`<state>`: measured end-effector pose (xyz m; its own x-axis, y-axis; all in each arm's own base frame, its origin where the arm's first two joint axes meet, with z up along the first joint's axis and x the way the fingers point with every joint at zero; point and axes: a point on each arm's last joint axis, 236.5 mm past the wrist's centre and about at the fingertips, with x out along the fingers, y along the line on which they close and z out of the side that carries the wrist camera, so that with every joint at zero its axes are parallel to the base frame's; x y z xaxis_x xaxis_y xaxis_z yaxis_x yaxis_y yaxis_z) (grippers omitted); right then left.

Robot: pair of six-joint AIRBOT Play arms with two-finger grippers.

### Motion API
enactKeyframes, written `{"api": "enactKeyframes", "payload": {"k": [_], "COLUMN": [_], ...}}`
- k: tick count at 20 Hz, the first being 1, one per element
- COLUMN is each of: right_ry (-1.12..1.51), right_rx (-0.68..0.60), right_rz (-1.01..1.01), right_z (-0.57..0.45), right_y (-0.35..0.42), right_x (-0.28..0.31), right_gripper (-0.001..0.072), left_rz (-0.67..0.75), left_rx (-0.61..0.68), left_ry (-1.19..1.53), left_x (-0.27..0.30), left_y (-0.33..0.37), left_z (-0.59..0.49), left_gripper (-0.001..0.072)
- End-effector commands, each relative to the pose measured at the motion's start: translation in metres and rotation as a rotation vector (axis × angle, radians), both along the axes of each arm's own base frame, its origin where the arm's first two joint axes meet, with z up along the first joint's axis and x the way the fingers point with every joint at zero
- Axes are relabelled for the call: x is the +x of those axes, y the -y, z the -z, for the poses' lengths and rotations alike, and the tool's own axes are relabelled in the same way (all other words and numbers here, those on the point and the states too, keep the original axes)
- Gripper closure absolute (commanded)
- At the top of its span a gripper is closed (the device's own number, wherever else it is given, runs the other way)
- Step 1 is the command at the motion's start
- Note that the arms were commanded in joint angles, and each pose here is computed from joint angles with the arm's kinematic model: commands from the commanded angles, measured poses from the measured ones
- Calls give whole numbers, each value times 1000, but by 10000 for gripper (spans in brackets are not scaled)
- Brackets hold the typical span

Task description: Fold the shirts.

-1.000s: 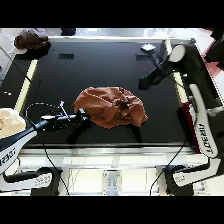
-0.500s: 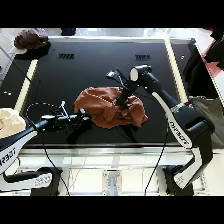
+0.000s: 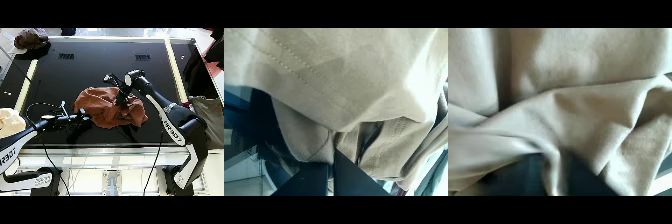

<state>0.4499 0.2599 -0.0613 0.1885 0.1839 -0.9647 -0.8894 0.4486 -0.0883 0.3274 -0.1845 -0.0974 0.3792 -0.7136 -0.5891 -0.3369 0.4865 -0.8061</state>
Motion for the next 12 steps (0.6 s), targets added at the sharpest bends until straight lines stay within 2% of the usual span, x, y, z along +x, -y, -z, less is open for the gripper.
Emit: {"api": "enactKeyframes", "payload": {"k": [1, 4, 7, 9, 12], "right_ry": [21, 66, 162, 232, 342], "right_rx": [-3, -25, -69, -39, 38], "right_rz": [-26, 6, 92, 181, 246], "right_z": [3, -31, -114, -185, -281], "right_y": [-2, 5, 35, 60, 93], "right_x": [5, 15, 24, 13, -31], "right_gripper": [692, 694, 695, 695, 694], "left_rz": [-35, -83, -160, -188, -274], "left_rx": [-19, -39, -17, 80, 180], "left_ry": [6, 190, 486, 696, 941], "left_x": [8, 53, 92, 92, 59], "left_y": [-2, -25, -80, -116, -148], "left_z": [-5, -56, -165, -245, -356], "left_gripper": [694, 696, 697, 698, 698]}}
